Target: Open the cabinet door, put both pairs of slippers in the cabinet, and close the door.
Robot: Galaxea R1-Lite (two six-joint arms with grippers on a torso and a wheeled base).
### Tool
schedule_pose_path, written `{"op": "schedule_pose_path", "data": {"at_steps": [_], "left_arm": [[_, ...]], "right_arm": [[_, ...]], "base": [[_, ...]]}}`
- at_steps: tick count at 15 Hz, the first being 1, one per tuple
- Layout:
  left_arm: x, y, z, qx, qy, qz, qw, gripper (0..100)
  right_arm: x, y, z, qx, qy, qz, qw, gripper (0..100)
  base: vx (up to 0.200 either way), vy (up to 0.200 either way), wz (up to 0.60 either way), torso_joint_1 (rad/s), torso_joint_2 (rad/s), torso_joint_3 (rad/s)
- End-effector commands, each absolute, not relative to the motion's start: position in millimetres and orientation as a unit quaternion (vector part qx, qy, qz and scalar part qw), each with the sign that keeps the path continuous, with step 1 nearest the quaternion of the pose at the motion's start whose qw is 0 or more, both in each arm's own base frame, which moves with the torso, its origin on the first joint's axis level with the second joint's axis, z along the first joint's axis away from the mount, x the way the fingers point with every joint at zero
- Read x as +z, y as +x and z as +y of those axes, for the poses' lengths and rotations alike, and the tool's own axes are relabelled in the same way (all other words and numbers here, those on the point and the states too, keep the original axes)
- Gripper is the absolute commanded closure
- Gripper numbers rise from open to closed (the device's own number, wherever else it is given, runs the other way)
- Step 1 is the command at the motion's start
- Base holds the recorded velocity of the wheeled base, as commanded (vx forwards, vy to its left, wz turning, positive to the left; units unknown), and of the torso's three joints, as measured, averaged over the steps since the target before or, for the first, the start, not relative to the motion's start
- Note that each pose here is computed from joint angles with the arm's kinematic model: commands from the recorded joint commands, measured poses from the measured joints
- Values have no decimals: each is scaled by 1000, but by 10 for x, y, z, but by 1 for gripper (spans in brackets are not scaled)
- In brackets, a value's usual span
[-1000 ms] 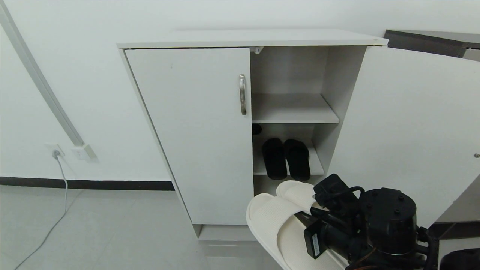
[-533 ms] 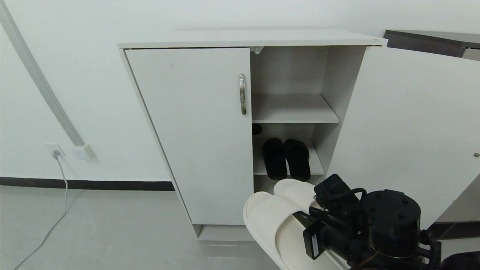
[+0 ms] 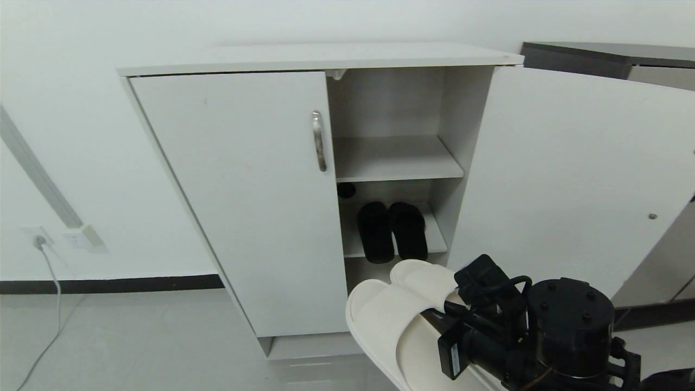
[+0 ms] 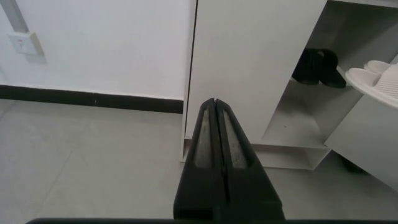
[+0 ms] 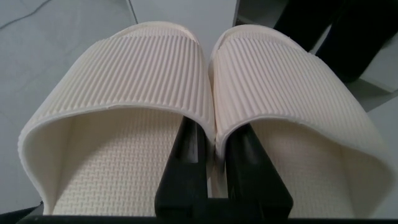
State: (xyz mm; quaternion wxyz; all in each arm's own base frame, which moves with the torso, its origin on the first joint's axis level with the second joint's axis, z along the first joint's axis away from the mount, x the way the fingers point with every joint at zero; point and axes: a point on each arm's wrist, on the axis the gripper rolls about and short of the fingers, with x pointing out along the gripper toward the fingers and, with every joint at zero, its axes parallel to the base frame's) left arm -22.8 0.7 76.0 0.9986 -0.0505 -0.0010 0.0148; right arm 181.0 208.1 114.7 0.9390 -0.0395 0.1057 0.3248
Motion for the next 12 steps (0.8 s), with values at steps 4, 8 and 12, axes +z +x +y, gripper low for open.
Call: {"op": "schedule_pose_path", "data": {"at_steps": [4,8,12], "left_arm": [[761,-228,7,15,-51,-2,999,100],[761,-228,7,15,-51,-2,999,100],[761,-228,7,15,-51,-2,999,100]], "right_arm": [[1059,1870,2183,317,-54,82,943,100],[1202,2151,2579,222,-25,64,973,100],[1674,2252,2807,129,-3,108,986,100]], "base": [[0,0,0,0,0,0],[0,0,0,0,0,0],[0,0,0,0,0,0]]}}
